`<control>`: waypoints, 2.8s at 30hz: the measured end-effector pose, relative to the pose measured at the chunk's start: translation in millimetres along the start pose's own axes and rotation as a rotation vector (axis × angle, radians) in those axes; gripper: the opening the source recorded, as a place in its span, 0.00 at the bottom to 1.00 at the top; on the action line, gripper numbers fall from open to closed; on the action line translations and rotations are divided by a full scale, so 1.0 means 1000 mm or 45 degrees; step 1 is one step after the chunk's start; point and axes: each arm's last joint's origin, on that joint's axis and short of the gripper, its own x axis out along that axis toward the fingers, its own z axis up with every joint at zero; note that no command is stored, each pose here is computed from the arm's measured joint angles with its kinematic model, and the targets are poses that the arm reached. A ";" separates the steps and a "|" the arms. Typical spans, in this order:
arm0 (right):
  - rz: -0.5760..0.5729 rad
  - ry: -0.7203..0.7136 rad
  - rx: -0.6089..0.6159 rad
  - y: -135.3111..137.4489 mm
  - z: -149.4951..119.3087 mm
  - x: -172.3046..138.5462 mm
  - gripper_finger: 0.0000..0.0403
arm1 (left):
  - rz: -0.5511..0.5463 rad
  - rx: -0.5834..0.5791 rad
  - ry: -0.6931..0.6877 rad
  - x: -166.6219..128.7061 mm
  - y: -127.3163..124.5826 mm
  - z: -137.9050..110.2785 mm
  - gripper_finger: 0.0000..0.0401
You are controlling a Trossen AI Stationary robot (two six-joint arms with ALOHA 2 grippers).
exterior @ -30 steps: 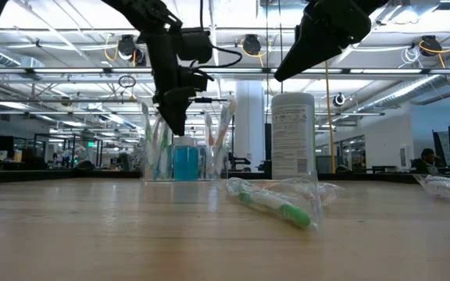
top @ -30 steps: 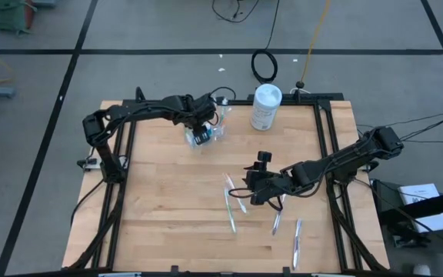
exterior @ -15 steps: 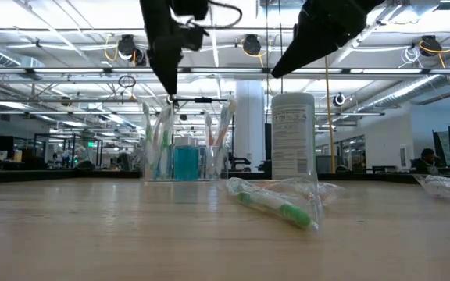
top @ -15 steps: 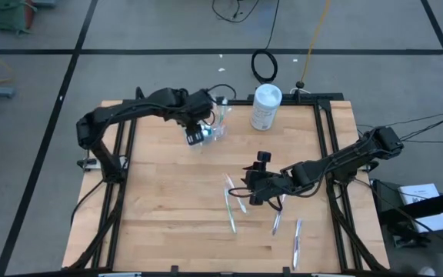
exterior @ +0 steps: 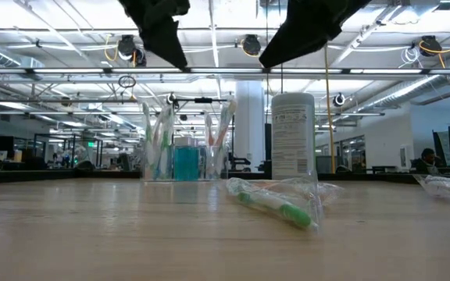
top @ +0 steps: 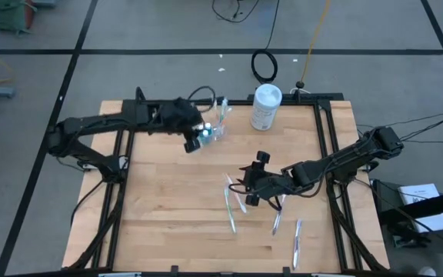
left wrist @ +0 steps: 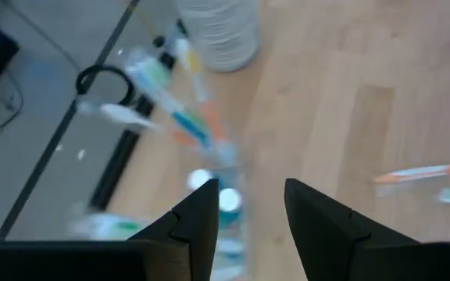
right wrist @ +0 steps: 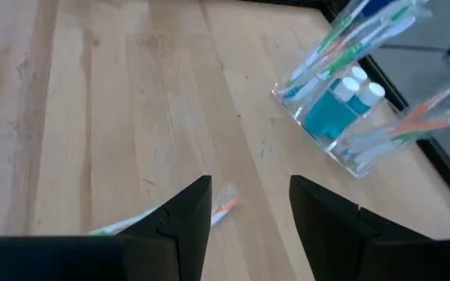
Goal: Pick & Place toothbrushing station
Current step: Put the purple toothbrush into the transparent organizer
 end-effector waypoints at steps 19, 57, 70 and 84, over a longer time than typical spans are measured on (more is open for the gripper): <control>0.131 -0.235 0.351 -0.014 -0.043 0.031 0.41 | -0.261 -0.050 -0.234 0.032 -0.071 -0.040 0.38; -0.061 1.078 1.327 -0.001 -0.130 -0.049 0.41 | -0.357 0.066 -0.175 0.030 -0.104 -0.049 0.38; -0.082 1.100 1.301 0.007 -0.136 -0.023 0.41 | -0.353 0.035 -0.130 0.030 -0.103 -0.051 0.38; -0.180 1.023 1.291 0.000 -0.153 -0.020 0.34 | -0.337 0.116 -0.128 0.031 -0.103 -0.052 0.38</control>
